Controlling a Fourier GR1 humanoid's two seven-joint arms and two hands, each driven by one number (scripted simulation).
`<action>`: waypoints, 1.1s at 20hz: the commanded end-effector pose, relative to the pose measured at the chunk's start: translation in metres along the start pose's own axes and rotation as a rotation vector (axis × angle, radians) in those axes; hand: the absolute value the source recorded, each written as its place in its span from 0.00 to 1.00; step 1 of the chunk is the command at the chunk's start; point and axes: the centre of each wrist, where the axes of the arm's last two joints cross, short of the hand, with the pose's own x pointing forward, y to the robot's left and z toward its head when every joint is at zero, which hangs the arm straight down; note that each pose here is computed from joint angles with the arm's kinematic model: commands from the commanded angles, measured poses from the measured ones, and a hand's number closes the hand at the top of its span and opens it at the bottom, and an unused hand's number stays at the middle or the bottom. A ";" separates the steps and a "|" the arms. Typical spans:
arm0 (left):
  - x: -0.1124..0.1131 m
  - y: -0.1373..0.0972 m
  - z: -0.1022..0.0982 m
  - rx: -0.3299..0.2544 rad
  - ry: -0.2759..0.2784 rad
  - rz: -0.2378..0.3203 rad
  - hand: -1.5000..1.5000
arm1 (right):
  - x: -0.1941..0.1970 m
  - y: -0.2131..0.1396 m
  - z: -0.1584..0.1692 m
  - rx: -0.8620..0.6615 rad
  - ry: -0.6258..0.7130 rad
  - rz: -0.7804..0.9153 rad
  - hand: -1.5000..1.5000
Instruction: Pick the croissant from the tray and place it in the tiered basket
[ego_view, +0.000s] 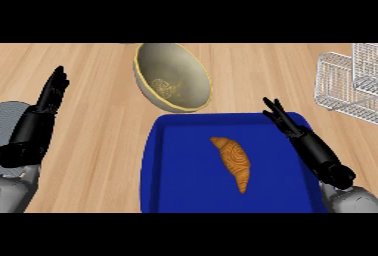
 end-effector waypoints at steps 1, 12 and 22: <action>-0.007 0.004 0.006 0.007 0.067 -0.016 0.50 | 0.001 -0.003 -0.004 -0.024 0.004 -0.051 1.00; -0.041 0.003 0.027 0.076 0.330 -0.037 0.50 | 0.000 0.007 0.037 -0.807 0.237 0.187 0.00; -0.036 -0.011 0.020 0.041 0.310 -0.028 0.50 | 0.087 0.015 0.056 -0.403 0.512 0.569 0.00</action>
